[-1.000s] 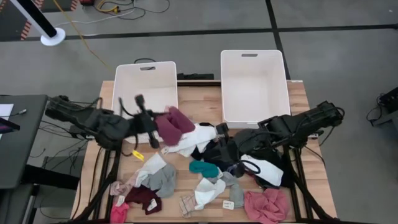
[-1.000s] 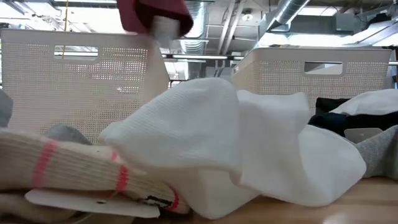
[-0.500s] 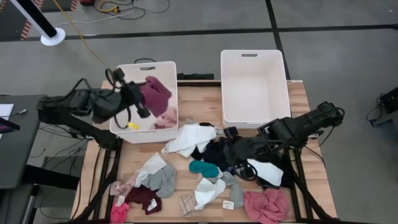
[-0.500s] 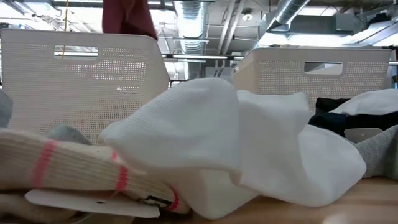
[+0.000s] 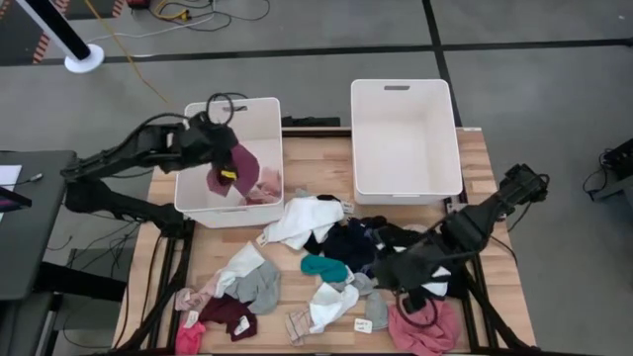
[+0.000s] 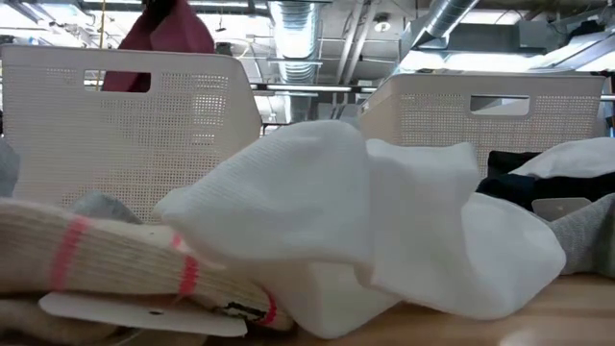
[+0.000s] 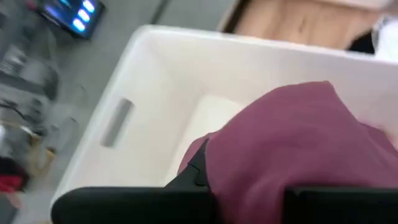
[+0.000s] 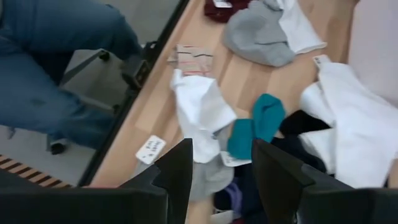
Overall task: Sort clothes
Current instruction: Put the red underwear into the left white bin, then put the pink underwear into the left white bin
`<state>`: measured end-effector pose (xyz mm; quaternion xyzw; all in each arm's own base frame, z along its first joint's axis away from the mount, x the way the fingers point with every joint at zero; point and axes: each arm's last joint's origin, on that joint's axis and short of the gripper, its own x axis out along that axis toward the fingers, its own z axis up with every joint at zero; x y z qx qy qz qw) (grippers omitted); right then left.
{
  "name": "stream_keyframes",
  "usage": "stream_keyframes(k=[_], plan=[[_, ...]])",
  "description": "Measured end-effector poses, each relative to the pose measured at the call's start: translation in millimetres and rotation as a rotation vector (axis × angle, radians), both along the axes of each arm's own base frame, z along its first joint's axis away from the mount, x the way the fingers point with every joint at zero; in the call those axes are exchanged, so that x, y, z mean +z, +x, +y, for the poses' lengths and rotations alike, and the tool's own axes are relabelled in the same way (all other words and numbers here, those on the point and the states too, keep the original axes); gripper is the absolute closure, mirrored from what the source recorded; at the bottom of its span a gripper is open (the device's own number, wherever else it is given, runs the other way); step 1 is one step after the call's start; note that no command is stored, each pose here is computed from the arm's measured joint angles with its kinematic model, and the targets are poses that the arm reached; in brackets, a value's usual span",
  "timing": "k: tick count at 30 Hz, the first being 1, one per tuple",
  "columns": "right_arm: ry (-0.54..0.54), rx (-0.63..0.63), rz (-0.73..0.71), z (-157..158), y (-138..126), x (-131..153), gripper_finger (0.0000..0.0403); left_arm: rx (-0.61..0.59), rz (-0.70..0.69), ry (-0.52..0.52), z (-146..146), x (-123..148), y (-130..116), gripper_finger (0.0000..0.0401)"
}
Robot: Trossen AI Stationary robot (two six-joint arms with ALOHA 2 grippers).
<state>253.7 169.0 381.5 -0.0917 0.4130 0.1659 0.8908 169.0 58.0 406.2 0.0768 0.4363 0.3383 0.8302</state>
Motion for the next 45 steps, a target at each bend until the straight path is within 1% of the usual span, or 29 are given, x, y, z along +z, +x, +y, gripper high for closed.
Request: stream_keyframes(k=[4,9,11,14,18,21,25,29,33,37,41,45], plan=[[0.004,0.001,-0.005,9,-6,0,0.0225,-0.004,0.058,-0.123,14,-22,8,0.0390],[0.013,0.012,-0.005,17,-12,0,0.0226,-0.021,0.099,-0.351,32,-51,17,0.0388],[0.009,0.010,-0.009,19,-14,0,0.0226,-0.009,0.133,-0.424,38,-62,20,0.0386],[0.013,0.008,-0.011,23,-17,0,0.0226,0.049,0.182,-0.470,48,-73,25,0.0375],[0.022,0.003,-0.004,29,-22,0,0.0226,0.090,0.235,-0.507,55,-82,27,0.0334],[0.025,0.002,0.003,34,-27,-1,0.0226,0.089,0.245,-0.527,56,-84,27,0.0291],[0.032,-0.005,0.015,39,-33,-1,0.0226,0.086,0.245,-0.528,54,-81,24,0.0233],[0.027,-0.029,0.023,41,-37,-2,0.0226,0.076,0.206,-0.505,52,-69,20,0.0195],[0.029,-0.058,0.050,42,-38,-10,0.0226,0.076,0.140,-0.469,49,-52,15,0.0190],[-0.003,-0.106,0.121,41,-39,-33,0.0226,0.062,0.058,-0.427,41,-32,6,0.0196],[-0.024,-0.163,0.194,38,-40,-58,0.0226,0.007,-0.053,-0.376,28,-11,-2,0.0202],[0.044,-0.209,0.272,42,-42,-80,0.0226,-0.062,-0.200,-0.330,10,9,-11,0.0208]])
